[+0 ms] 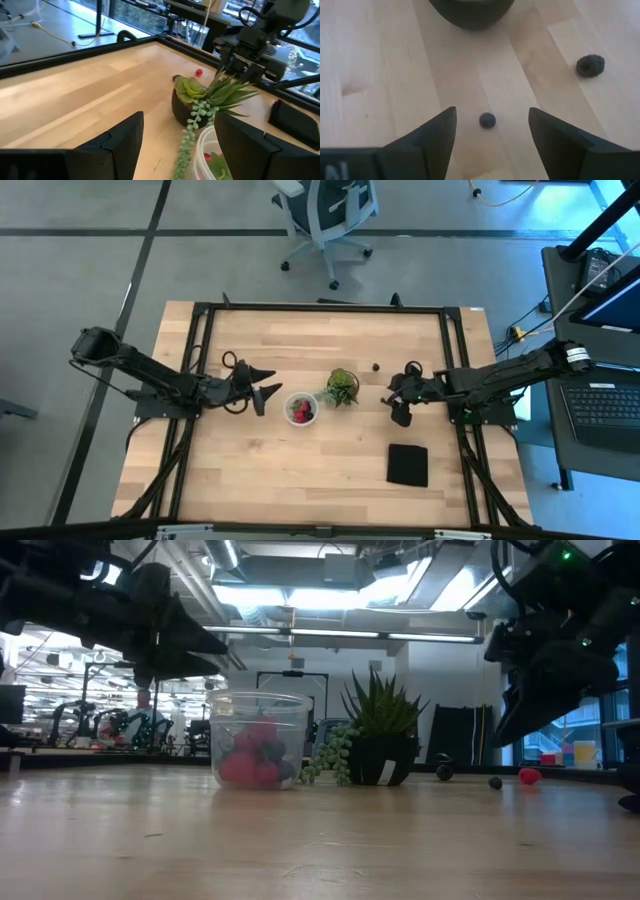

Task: Pick and placing Produce into tupperware
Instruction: Put the blueberry into the transparent container

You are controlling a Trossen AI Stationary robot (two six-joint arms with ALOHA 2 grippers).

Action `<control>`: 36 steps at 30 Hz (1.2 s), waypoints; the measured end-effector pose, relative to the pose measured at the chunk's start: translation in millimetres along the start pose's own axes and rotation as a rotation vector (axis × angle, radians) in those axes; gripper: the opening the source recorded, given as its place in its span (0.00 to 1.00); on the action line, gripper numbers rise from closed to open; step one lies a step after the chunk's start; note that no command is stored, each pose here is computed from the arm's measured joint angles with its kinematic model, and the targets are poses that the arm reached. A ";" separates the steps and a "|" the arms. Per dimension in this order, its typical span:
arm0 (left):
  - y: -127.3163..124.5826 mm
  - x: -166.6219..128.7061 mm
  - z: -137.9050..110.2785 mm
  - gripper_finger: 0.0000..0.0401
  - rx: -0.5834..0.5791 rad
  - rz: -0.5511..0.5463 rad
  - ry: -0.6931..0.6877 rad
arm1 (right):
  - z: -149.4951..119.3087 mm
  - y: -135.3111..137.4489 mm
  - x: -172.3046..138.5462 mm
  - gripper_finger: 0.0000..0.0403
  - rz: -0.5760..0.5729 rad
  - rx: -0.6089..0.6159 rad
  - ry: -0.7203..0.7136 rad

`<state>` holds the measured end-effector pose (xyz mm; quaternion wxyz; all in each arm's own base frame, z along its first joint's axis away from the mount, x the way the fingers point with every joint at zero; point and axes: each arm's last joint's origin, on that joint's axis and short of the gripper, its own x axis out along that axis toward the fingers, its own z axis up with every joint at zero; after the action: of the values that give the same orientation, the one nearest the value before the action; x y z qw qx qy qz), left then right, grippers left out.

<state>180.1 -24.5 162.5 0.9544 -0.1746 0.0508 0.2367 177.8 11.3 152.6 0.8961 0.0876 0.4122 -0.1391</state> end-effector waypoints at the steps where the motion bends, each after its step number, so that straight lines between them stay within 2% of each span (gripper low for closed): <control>1: 0.0 -0.3 -0.2 0.59 0.001 0.011 -0.004 | 0.3 0.1 0.0 0.61 0.001 0.001 -0.003; 10: 0.7 -1.1 -0.4 0.59 0.003 0.054 -0.023 | 0.9 2.1 7.0 0.56 0.000 -0.019 -0.001; 19: -1.0 -1.0 -1.0 0.59 -0.025 0.000 0.003 | -8.1 4.7 29.9 0.56 -0.037 -0.036 0.097; 28: -1.0 -1.0 -1.1 0.59 -0.025 -0.001 0.004 | -13.9 6.4 44.6 0.56 -0.061 -0.043 0.148; 36: -0.9 -1.0 -1.2 0.59 -0.024 0.000 0.005 | -14.1 6.9 45.1 0.46 -0.048 -0.065 0.152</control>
<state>179.6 -26.1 161.8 0.9521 -0.1867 0.0502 0.2368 198.0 13.6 109.4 0.8611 0.0591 0.4851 -0.1400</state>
